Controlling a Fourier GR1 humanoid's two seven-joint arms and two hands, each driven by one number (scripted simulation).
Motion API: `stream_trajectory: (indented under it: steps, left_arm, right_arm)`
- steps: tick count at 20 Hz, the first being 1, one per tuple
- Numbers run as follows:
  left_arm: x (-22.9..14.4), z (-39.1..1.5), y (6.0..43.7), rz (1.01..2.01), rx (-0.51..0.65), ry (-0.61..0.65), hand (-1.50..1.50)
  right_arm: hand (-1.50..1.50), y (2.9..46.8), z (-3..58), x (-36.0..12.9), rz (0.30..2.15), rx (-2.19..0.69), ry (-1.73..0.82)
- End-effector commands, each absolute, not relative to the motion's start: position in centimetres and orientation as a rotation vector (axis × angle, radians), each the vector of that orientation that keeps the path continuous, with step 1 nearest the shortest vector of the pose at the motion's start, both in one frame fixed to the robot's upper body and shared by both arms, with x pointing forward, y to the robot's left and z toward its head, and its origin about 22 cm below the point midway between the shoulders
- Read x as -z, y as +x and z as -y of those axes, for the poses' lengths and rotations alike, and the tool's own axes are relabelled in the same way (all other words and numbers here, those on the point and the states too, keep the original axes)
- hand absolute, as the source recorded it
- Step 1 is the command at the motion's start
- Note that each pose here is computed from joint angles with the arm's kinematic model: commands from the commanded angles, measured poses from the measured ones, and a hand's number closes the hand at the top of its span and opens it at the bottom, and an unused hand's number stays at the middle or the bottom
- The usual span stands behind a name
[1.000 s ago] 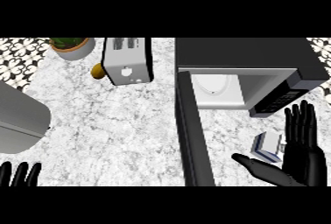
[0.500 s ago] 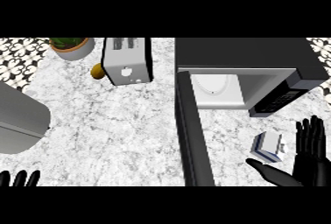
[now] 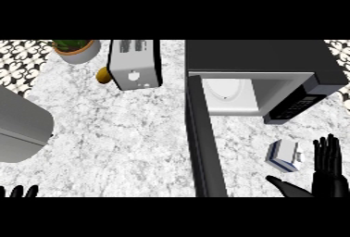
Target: Pick up the milk, place it into the microwave and close the microwave
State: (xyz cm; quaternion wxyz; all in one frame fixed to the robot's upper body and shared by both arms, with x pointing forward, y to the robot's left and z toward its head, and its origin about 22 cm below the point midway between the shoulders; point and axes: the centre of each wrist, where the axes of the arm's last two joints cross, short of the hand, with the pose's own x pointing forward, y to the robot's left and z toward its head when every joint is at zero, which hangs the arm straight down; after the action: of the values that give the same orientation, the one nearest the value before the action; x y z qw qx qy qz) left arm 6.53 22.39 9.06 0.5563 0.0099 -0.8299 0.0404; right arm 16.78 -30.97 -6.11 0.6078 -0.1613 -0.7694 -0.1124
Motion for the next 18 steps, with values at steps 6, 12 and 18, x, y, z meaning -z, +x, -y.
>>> stream_trajectory:
  steps: [6, 12, 18]
  left_arm:
    - [-9.5, -21.7, 4.7, 1.959, -0.109, -0.016, -1.5]
    - [-7.5, -23.4, 7.0, 1.961, -0.102, -0.018, -1.5]
    - [-8.6, -22.1, 5.7, 1.977, -0.109, 0.035, -1.5]
  right_arm:
    - [-1.5, 16.8, 33.2, 9.0, 1.788, 0.193, -0.387]
    - [-1.5, 21.3, 32.5, 9.0, 1.782, 0.216, -0.372]
    - [-1.5, 19.7, 35.1, 10.9, 1.694, 0.229, -0.572]
